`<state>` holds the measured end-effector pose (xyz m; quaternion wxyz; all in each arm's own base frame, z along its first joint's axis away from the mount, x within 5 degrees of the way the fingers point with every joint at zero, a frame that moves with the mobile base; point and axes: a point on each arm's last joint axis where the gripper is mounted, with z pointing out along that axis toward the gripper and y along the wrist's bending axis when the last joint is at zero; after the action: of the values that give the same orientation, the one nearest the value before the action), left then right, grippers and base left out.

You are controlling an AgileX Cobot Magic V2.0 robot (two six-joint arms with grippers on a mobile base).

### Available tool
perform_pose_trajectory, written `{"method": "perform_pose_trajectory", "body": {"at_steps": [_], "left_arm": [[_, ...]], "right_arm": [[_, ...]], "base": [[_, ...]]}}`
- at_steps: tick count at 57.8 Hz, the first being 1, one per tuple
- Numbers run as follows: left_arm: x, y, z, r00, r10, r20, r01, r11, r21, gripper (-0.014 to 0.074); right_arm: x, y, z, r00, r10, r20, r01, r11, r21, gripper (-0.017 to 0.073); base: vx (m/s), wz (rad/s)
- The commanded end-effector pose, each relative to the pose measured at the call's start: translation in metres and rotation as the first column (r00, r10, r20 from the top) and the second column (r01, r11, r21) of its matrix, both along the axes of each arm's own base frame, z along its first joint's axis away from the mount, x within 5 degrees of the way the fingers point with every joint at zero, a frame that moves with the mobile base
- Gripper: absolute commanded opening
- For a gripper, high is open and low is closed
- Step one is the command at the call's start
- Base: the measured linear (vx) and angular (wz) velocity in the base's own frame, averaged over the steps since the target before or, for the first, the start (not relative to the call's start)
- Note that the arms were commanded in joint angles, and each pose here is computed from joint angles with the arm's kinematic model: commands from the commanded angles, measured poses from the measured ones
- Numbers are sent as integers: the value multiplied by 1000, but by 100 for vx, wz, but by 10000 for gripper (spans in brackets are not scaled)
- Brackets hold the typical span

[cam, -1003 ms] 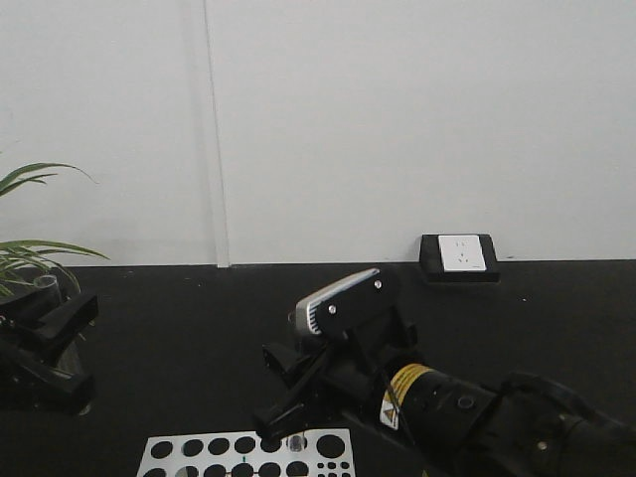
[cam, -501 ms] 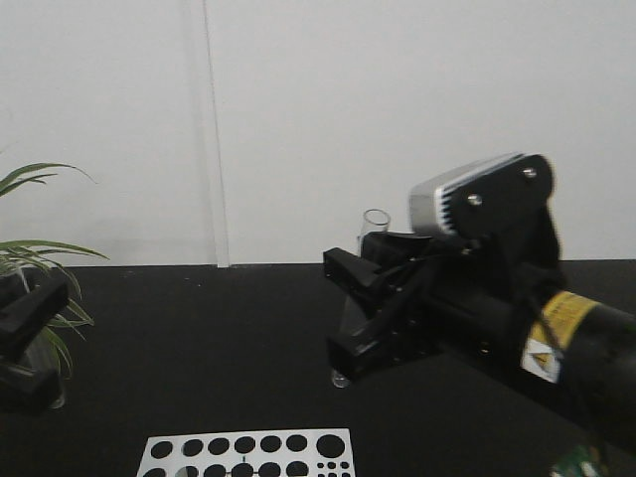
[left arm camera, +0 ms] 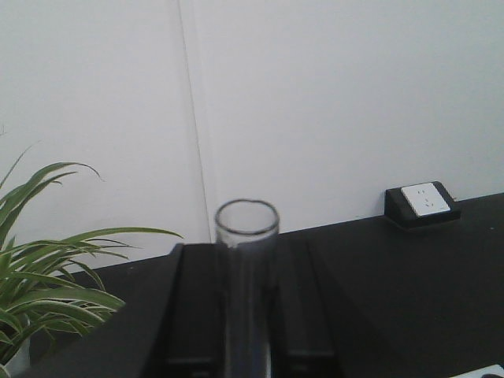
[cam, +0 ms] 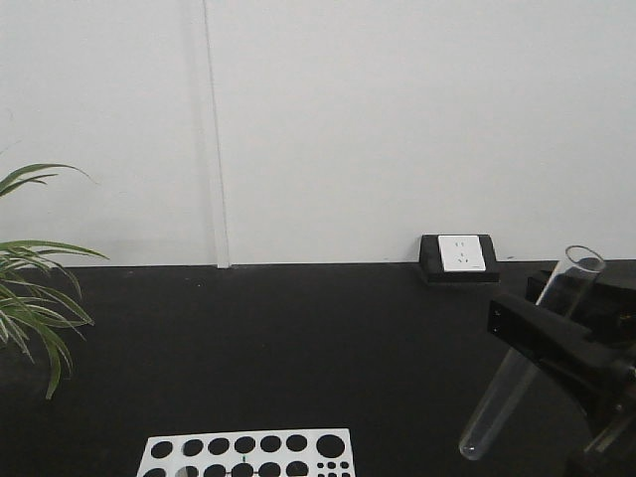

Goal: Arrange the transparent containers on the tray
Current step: 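Turn the base away from the rack holding both tubes upright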

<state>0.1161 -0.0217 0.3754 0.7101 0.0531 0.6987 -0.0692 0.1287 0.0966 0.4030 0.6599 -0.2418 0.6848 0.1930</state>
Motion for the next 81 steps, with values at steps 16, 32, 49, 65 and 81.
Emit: {"method": "perform_pose_trajectory", "body": {"at_steps": [16, 32, 49, 65, 81], "left_arm": [[-5, -1, 17, 995, -25, 96, 28, 999, -25, 143], [-5, -1, 17, 995, -25, 96, 28, 999, -25, 146], [-5, -2, 16, 995, -25, 95, 28, 999, -25, 146], [-5, -2, 16, 995, -25, 94, 28, 999, -25, 146], [-5, -2, 16, 995, -25, 94, 28, 999, -25, 146]], "right_arm": [[-3, -2, 16, 994, 8, 106, -11, 999, 32, 113], [-3, -2, 16, 994, 8, 106, -11, 999, 32, 113], [-3, -2, 16, 994, 8, 106, -11, 999, 32, 113], [-3, -2, 16, 995, 7, 103, -11, 1000, 30, 113], [-3, -2, 16, 995, 7, 103, -11, 1000, 30, 113]], "base": [[0, 0], [0, 0], [0, 0], [-1, 1], [-5, -2]]}}
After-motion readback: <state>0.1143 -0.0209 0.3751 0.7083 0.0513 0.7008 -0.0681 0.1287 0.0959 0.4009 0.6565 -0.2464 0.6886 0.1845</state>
